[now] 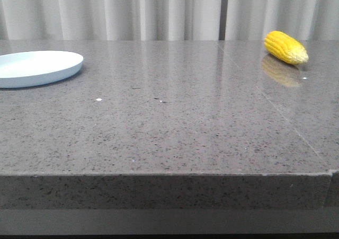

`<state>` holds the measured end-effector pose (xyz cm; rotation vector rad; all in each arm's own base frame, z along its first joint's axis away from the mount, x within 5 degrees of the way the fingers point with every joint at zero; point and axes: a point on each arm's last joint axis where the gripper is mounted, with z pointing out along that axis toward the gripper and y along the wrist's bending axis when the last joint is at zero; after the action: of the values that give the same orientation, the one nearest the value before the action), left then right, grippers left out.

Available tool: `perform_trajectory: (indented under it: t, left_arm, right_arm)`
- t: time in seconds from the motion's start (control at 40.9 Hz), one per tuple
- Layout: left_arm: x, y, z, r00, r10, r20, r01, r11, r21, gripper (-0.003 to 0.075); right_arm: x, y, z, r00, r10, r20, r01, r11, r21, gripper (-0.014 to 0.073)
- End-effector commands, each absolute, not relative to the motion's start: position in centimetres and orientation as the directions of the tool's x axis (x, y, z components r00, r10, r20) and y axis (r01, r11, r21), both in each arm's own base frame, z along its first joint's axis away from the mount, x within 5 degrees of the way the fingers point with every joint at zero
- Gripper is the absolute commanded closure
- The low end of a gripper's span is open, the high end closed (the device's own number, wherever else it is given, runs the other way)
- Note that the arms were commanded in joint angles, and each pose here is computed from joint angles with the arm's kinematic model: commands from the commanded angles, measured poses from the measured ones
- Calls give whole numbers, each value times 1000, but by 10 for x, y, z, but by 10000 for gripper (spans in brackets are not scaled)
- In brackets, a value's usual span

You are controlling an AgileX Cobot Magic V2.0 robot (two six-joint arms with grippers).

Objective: Place corn on plate with both arms
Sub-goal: 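Lower the left gripper toward the light blue plate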

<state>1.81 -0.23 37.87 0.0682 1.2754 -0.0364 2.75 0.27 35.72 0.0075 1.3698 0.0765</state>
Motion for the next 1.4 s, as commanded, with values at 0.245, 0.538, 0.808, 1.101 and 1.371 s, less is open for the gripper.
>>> perform_trajectory:
  t: [0.245, 0.538, 0.808, 1.101, 1.371]
  left_arm:
    - [69, -6, 381, -63, 20, -998, 85, 996, 14, 741]
    - [96, -8, 357, -214, 29, -976, 88, 996, 10, 741]
    - [104, -9, 343, -306, 35, -951, 91, 996, 7, 740]
    - [105, -7, 340, -337, 72, -939, 85, 995, 45, 395]
    - [105, -7, 339, -342, 77, -936, 85, 995, 51, 188]
  right_arm:
    - [70, 5, 357, -167, 45, -985, -46, 997, 54, 682]
    - [93, 5, 347, -282, 44, -958, -41, 998, 58, 682]
    - [100, 5, 344, -313, 35, -949, -37, 998, 49, 627]
    - [100, 4, 344, -315, 26, -949, -35, 999, 39, 80]
    - [100, 4, 344, -312, 26, -950, -35, 999, 39, 33]
